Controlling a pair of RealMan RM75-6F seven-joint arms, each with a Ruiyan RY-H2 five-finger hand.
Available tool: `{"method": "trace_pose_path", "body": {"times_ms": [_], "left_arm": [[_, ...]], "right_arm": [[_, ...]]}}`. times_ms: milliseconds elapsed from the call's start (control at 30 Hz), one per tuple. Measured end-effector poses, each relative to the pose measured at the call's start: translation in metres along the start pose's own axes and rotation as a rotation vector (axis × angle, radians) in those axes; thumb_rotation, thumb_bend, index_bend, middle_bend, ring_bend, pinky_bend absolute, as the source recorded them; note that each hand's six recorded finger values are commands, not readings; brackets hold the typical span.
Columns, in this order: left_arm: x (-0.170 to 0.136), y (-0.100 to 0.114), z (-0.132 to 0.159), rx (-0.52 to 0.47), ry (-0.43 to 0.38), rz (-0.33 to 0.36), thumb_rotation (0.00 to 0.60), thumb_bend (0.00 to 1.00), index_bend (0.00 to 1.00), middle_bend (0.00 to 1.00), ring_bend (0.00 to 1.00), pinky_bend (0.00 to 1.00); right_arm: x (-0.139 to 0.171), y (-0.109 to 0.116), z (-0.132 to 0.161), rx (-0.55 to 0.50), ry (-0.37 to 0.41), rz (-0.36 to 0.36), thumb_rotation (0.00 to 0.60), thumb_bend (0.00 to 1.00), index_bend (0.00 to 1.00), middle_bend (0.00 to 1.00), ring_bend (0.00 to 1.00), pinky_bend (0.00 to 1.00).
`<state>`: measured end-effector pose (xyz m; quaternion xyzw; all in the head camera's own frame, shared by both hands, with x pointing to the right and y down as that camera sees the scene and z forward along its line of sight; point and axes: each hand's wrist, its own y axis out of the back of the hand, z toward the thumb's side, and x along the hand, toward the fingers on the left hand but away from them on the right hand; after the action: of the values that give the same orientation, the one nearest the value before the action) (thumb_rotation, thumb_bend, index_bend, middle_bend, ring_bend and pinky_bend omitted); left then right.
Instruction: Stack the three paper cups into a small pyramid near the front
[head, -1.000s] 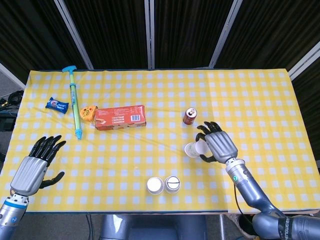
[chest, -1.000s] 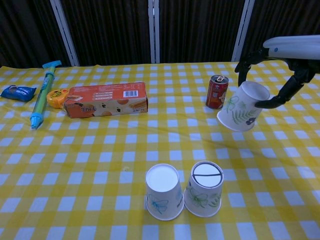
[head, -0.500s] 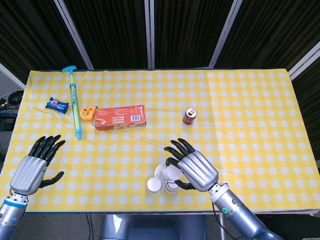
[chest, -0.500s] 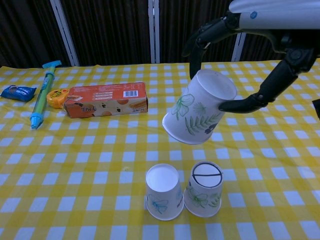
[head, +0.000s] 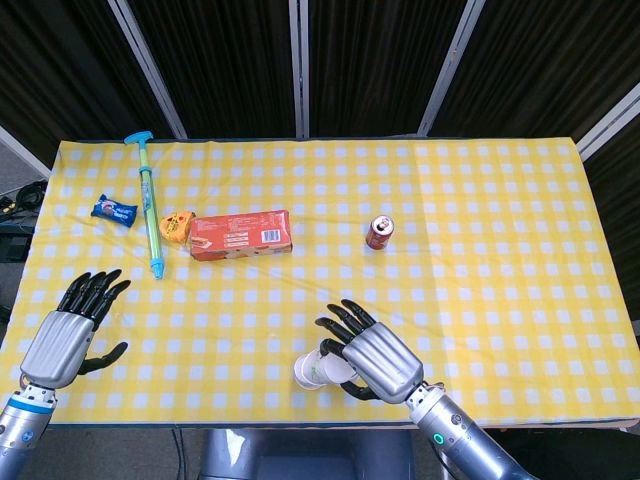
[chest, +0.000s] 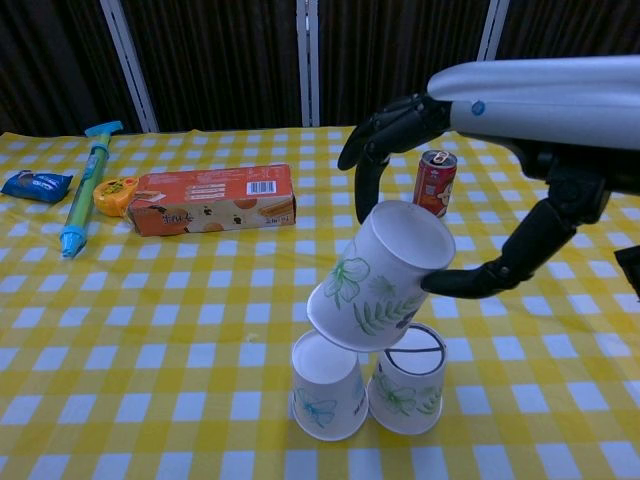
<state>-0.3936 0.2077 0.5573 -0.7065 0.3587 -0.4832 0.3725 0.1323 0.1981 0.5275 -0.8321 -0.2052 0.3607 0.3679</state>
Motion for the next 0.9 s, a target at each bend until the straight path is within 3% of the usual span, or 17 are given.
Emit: {"method": "trace_pose_path", "body": {"times_ms": [900], "left_arm": [[0.001, -0.002, -0.002, 0.019, 0.016, -0.005, 0.6, 0.26, 0.07, 0.0, 0.0, 0.0]], "right_arm": [[-0.003, -0.027, -0.015, 0.1, -0.055, 0.063, 0.6, 0.23, 0.5, 0.14, 0.0, 0.0]]}}
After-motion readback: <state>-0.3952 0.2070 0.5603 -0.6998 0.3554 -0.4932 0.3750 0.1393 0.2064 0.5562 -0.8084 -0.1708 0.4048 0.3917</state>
